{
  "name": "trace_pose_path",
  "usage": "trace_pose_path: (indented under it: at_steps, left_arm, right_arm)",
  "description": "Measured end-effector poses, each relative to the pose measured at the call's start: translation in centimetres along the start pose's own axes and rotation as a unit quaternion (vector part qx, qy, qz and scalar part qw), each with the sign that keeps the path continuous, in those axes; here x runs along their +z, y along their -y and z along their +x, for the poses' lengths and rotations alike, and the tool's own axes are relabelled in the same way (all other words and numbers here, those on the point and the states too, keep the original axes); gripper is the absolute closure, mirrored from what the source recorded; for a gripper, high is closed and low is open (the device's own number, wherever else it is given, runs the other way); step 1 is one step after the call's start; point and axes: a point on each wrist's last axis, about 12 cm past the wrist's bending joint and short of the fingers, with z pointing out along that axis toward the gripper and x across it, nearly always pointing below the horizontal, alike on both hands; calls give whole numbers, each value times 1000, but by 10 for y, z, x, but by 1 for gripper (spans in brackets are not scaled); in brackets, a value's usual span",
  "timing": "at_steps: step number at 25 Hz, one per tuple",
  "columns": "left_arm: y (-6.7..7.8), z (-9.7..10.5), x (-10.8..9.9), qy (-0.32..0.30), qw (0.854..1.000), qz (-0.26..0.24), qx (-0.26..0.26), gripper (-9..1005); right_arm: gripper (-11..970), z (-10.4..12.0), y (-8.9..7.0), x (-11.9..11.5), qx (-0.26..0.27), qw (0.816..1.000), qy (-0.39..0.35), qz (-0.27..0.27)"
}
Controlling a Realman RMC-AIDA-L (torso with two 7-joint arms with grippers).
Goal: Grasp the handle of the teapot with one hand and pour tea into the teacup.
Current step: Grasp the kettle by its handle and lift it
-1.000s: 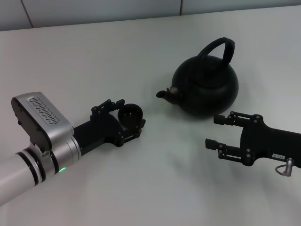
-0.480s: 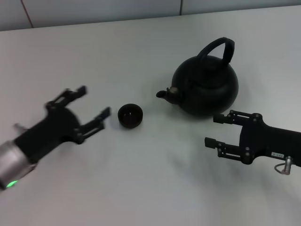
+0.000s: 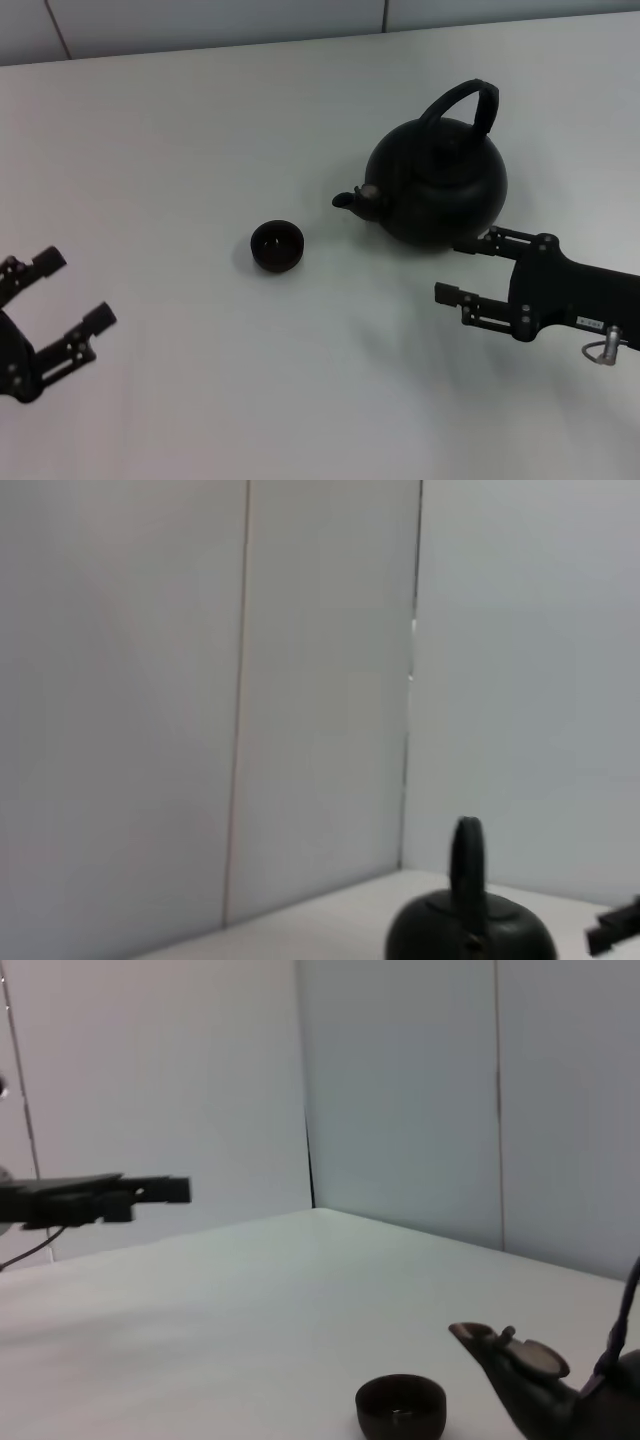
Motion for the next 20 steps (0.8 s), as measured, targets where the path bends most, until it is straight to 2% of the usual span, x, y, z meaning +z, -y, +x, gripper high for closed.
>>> trace_pose_path:
  at_steps: [10,20]
  left_arm:
    - [1,16,-6,-109,993,37,36,184]
    - [-3,15,-5,-115,992,40,42,184]
  right_arm:
    - [290,2,-2,-3,4,1000,2,3]
    - [290,5,-7,-2,14,1000,7,3]
